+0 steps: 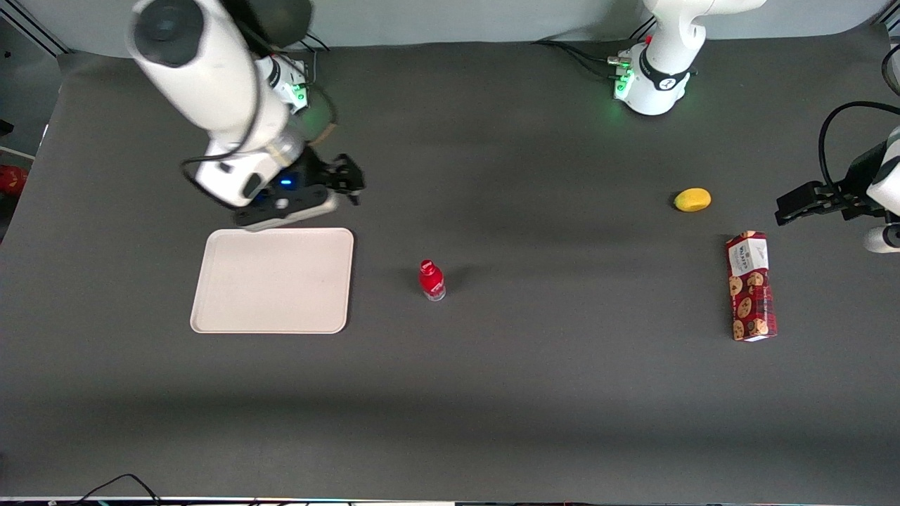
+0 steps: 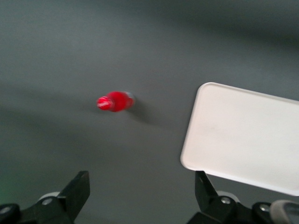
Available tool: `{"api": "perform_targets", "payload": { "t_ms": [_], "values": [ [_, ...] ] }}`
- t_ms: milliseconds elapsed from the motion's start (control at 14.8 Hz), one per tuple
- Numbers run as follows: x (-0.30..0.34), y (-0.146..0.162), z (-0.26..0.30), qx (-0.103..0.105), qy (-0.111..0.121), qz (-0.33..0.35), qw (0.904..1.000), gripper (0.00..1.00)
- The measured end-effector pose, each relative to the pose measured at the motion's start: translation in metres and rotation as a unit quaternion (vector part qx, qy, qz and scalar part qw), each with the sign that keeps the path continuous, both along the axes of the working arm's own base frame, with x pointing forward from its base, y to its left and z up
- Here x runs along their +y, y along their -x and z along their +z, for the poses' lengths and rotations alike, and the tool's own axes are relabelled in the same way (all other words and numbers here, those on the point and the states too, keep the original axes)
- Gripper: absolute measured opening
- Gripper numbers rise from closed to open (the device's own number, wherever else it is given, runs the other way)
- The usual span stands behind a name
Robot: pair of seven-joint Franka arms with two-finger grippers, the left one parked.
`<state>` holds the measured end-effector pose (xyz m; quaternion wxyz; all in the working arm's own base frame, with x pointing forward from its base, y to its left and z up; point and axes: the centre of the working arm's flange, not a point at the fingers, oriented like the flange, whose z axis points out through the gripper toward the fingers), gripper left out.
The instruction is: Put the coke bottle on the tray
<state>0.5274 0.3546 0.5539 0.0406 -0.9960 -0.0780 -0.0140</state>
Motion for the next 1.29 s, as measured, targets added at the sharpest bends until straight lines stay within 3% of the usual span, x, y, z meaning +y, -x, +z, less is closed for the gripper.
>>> {"api": "perform_targets", "payload": {
  "t_ms": [271, 678, 1288],
  "values": [
    [0.077, -0.003, -0.061, -0.004, 0.003, -0.026, 0.9996, 1.0],
    [0.078, -0.04, -0.179, 0.014, 0.037, -0.045, 0.9982, 1.0],
    [0.086, -0.036, -0.231, 0.03, 0.053, -0.039, 0.9974, 1.0]
  ]
}}
